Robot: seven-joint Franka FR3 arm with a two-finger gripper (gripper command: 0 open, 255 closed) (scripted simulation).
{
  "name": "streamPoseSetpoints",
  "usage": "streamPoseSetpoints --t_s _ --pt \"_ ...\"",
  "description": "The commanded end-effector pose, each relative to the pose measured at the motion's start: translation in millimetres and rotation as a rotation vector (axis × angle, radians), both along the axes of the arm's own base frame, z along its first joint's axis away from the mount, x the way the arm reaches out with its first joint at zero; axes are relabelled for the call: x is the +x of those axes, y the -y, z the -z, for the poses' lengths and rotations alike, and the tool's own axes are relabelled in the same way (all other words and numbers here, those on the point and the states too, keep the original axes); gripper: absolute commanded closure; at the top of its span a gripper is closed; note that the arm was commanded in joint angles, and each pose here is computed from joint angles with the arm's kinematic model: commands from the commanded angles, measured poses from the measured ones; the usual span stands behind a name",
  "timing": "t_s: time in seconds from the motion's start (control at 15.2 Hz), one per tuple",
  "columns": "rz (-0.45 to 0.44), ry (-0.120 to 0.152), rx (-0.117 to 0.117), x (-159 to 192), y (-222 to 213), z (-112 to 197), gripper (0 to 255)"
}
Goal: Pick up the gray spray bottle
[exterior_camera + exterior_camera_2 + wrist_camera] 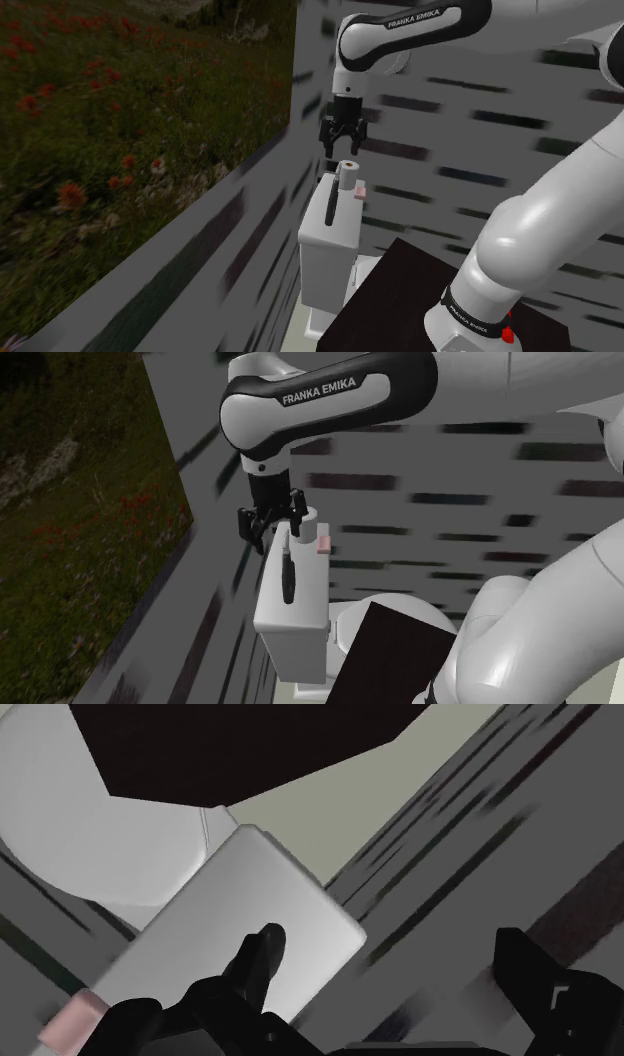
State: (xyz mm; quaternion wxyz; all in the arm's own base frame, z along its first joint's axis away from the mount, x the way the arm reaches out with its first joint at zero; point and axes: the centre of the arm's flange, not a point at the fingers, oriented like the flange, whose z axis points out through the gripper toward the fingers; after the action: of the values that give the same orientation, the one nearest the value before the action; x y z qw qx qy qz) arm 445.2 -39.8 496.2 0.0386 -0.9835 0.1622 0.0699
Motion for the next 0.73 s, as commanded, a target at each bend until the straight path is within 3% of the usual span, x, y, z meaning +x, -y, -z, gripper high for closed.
streamPoseSetpoints --t_s 0.0,0.66 --pt "0.08 -0.034 0.022 19.0 17.9 17.6 0" --pt "0.464 -0.2 0.133 84.8 117.5 121.8 0"
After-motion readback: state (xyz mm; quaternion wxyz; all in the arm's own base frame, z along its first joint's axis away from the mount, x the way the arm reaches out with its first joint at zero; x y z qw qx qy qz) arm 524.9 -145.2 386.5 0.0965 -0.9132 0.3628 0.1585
